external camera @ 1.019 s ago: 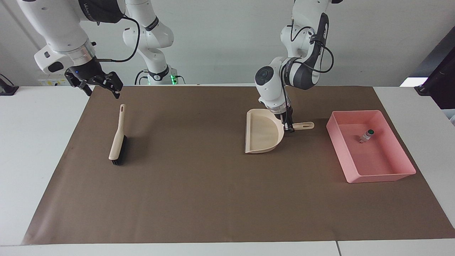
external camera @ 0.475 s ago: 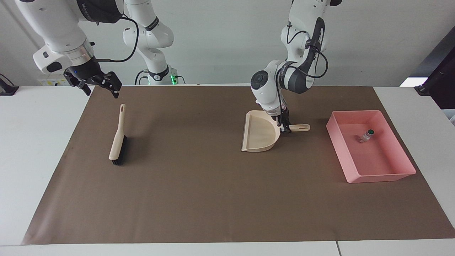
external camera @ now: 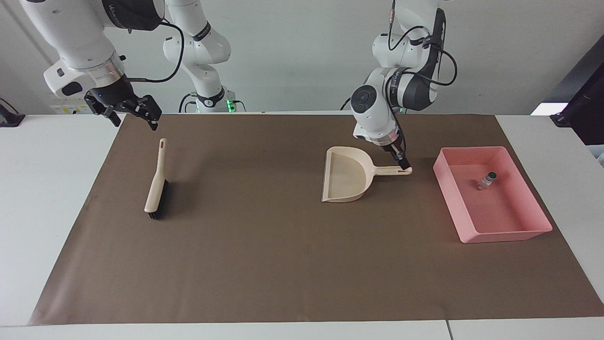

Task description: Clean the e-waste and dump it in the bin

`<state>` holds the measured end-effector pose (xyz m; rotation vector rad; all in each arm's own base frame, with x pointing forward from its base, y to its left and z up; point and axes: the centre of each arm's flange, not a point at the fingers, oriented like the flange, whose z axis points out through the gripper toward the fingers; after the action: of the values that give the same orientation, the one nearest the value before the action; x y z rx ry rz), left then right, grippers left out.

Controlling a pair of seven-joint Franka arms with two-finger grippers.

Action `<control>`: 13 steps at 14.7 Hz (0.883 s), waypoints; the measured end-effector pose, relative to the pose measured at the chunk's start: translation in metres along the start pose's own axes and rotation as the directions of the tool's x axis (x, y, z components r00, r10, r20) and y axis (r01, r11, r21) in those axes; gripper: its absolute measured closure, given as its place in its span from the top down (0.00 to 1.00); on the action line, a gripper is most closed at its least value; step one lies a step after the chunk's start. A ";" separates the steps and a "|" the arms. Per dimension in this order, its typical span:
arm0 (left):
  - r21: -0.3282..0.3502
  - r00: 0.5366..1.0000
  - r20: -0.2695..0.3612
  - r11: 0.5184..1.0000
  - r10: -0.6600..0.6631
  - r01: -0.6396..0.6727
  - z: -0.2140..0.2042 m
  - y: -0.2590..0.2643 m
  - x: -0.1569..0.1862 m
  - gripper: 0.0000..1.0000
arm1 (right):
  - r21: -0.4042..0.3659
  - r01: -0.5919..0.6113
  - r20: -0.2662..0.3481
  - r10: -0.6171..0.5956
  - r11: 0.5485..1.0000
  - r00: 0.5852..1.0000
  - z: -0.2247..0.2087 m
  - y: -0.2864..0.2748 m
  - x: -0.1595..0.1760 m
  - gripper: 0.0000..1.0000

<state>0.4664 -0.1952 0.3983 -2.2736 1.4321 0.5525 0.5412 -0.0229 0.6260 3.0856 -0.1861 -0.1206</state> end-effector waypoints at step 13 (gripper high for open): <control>-0.503 0.428 -0.077 0.406 -0.900 0.763 -0.047 -0.167 -0.212 0.98 | -0.001 0.012 -0.001 -0.012 1.000 1.000 -0.001 -0.007 -0.001 1.00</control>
<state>0.5395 0.0062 0.5683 -3.1172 0.0085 0.0802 0.5412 -0.0162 0.6263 3.0863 -0.1671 -0.1195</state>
